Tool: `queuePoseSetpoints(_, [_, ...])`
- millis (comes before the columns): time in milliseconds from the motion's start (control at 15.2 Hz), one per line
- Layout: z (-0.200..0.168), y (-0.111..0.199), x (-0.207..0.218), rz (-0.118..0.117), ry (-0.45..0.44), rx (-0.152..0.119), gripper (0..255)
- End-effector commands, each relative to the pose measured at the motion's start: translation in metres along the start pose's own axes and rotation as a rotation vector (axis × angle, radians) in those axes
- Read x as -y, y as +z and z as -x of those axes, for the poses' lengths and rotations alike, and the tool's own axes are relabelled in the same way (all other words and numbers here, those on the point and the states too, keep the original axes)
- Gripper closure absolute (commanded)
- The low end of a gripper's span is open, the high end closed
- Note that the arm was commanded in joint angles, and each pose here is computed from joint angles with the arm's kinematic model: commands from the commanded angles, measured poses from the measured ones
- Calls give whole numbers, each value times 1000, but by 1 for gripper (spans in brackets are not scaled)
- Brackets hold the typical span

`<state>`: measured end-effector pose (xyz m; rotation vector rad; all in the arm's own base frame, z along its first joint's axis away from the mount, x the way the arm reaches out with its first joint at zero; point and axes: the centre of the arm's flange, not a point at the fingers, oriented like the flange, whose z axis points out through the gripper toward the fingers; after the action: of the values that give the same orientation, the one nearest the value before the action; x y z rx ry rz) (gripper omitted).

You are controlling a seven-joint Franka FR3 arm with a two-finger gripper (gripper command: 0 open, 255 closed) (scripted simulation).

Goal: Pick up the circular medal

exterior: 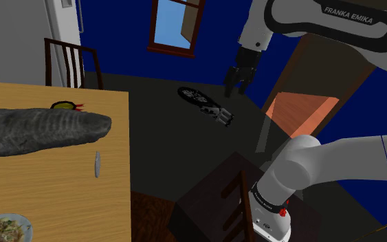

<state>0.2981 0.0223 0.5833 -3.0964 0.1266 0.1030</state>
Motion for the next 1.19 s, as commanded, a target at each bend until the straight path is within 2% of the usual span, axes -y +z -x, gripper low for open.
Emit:
queuePoseSetpoints(0, [0, 0, 0, 0, 0, 0, 0])
queuePoseSetpoints(1122, [-55, 114, 187, 18, 182, -28, 0])
